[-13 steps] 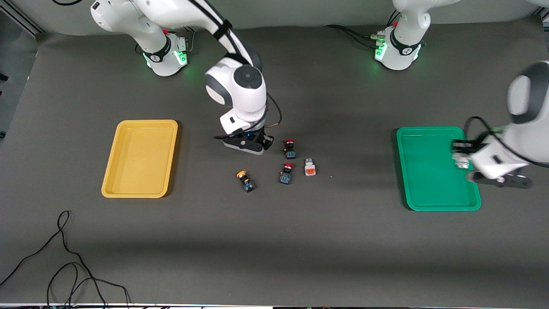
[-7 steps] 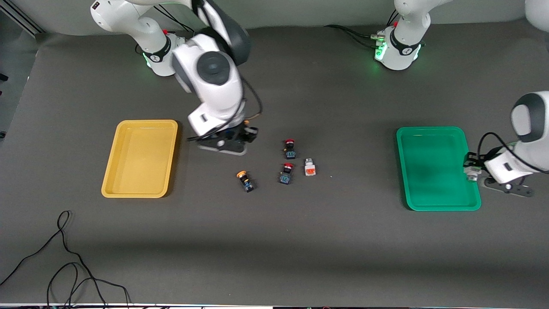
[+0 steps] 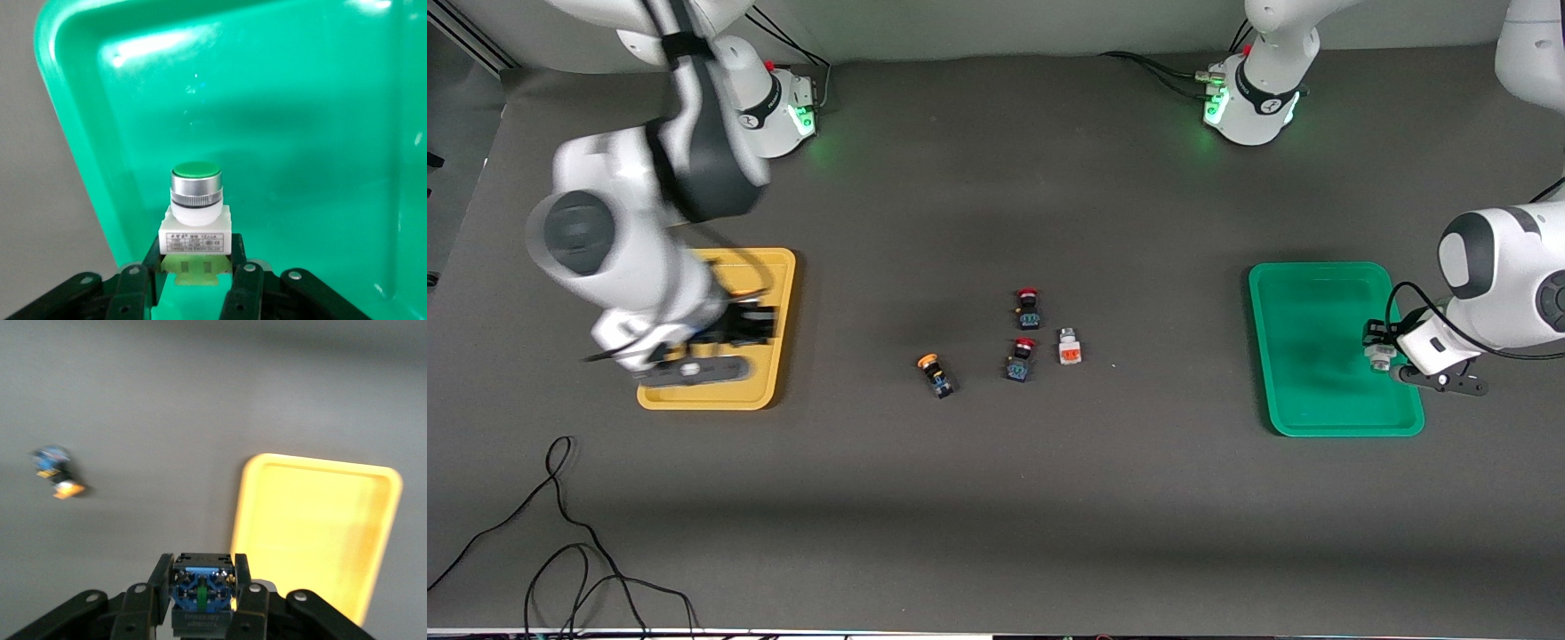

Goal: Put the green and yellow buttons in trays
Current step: 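Carry the buttons to the trays, right to yellow, left to green, then release the buttons in the trays and reach both grippers back to buttons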

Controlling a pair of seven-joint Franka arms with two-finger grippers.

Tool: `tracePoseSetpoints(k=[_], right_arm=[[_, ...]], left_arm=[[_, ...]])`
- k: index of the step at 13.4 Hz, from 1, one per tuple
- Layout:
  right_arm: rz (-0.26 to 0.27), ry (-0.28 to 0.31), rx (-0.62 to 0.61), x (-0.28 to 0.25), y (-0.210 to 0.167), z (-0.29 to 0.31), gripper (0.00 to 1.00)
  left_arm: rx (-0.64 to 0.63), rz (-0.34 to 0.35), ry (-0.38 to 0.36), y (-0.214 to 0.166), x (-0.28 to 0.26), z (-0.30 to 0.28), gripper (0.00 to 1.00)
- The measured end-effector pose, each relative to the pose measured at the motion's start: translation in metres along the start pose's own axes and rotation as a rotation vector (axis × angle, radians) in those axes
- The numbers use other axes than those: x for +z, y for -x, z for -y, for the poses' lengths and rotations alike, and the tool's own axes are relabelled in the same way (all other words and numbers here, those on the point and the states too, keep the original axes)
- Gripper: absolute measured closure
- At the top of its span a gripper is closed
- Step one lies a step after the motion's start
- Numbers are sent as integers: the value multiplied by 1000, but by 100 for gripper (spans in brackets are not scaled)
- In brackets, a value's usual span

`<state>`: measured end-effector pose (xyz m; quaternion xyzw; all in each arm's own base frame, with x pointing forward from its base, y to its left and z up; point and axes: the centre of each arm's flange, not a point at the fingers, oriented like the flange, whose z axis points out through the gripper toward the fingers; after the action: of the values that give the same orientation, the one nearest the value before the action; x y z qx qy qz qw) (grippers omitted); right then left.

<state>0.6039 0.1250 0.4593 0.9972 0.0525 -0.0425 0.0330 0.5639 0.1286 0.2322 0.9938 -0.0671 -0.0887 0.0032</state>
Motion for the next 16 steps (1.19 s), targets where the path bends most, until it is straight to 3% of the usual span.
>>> tracePoseSetpoints(k=[4,8,9,11,13,14,16], right_arm=[[1,-27,-76,24,29,-141,59],[-58,-7,-84,100,55,-188,59],[-82,7,-77,128,64,-188,59],[-105,9,-48,175,84,-185,59],[-91,-36,-24,206,94,-184,59],[-87,-63,-22,221,95,-183,59],[-88,-98,-27,252,97,-183,59]], left_arm=[[-81,17,15,-2,20,-2,59],[-113,10,22,-2,45,10,59],[-114,12,23,-2,47,11,55],[-111,16,20,-3,39,10,31],[-94,62,16,-4,6,1,7],[-80,93,12,-7,-25,-14,1],[-100,155,2,-15,-108,-69,1]])
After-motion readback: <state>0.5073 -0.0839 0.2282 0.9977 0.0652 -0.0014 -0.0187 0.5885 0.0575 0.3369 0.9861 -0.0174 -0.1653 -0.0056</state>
